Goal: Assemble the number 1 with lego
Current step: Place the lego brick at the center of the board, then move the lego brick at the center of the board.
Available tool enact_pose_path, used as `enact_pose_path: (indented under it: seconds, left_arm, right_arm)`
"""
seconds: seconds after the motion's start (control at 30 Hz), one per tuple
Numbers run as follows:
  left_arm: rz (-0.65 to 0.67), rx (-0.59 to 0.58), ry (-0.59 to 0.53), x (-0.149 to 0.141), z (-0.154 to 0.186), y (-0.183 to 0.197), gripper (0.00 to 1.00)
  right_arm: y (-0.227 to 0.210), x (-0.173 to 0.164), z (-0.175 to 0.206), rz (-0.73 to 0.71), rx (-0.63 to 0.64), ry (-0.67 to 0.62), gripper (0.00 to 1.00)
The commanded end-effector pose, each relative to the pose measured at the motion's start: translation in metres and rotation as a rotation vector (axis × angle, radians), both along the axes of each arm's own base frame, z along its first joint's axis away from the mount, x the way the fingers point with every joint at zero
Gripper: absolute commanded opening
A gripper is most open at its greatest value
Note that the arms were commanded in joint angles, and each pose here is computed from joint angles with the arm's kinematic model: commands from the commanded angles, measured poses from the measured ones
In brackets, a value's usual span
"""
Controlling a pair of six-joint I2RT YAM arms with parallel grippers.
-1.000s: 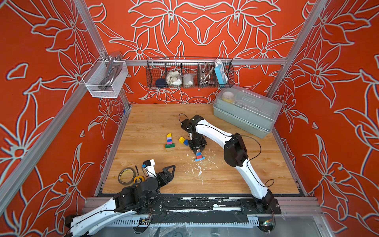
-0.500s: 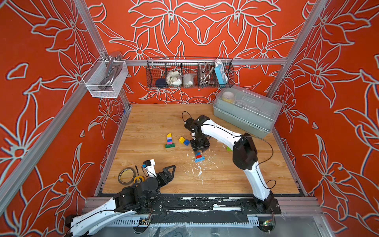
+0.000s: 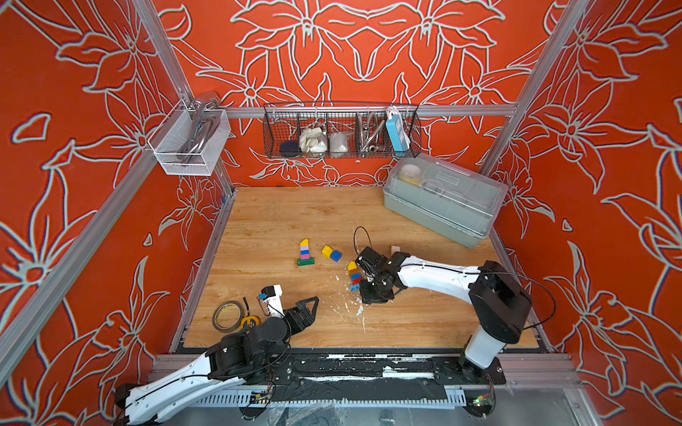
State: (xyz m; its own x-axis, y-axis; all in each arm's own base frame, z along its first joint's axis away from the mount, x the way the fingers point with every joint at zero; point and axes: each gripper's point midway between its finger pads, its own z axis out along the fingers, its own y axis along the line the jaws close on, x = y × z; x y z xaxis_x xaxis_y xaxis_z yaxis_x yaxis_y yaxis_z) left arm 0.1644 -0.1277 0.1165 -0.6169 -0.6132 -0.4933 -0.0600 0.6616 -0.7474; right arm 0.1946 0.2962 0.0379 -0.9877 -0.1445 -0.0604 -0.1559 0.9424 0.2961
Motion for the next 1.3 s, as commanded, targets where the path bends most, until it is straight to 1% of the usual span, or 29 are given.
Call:
enact_pose_path:
  seconds: [0.0,0.1,0.2,0.27,0.33,0.43,0.63,0.77,0.87,1.03,1.13,1.2,1.27]
  left_arm:
    - [0.018,0.072,0.015,0.003,0.018,0.004,0.99]
    - [0.029,0.216,0.055,0.007,0.029,0.01,0.99]
    - [0.035,0.371,0.136,0.014,0.035,0.018,0.99]
    - [0.018,0.404,0.194,0.022,0.033,0.016,0.99]
    - [-0.009,0.398,0.233,0.028,0.026,0.01,0.99]
    - [-0.03,0.367,0.247,0.032,0.019,0.004,0.99]
    - [-0.029,0.311,0.189,0.028,0.023,0.007,0.99]
    - [-0.034,0.269,0.144,0.025,0.027,0.008,0.99]
    - [-0.037,0.273,0.144,0.026,0.027,0.008,0.99]
    - [-0.036,0.314,0.188,0.029,0.023,0.006,0.99]
    - [-0.013,0.336,0.24,0.028,0.019,0.008,0.99]
    - [-0.045,0.336,0.236,0.03,0.02,0.002,0.99]
    - [-0.115,0.312,0.206,0.033,0.024,-0.014,0.99]
  right_arm:
    - [0.027,0.025,0.002,-0.057,0.099,-0.074,0.3]
    - [0.032,0.03,-0.005,-0.066,0.102,-0.075,0.3]
    - [0.037,0.038,-0.009,-0.07,0.098,-0.078,0.3]
    - [0.039,0.045,-0.011,-0.08,0.095,-0.082,0.3]
    - [0.042,0.053,-0.012,-0.094,0.105,-0.076,0.3]
    - [0.05,0.067,-0.01,-0.107,0.132,-0.075,0.3]
    - [0.049,0.093,-0.012,-0.104,0.1,-0.09,0.29]
    - [0.05,0.11,-0.012,-0.125,0.124,-0.069,0.29]
    - [0.056,0.116,-0.01,-0.127,0.146,-0.069,0.29]
    - [0.065,0.116,-0.002,-0.105,0.189,-0.059,0.3]
    - [0.054,0.106,0.011,-0.101,0.197,-0.079,0.31]
    - [0.04,0.097,0.02,-0.094,0.186,-0.105,0.34]
    - [0.018,0.087,0.035,-0.07,0.132,-0.144,0.41]
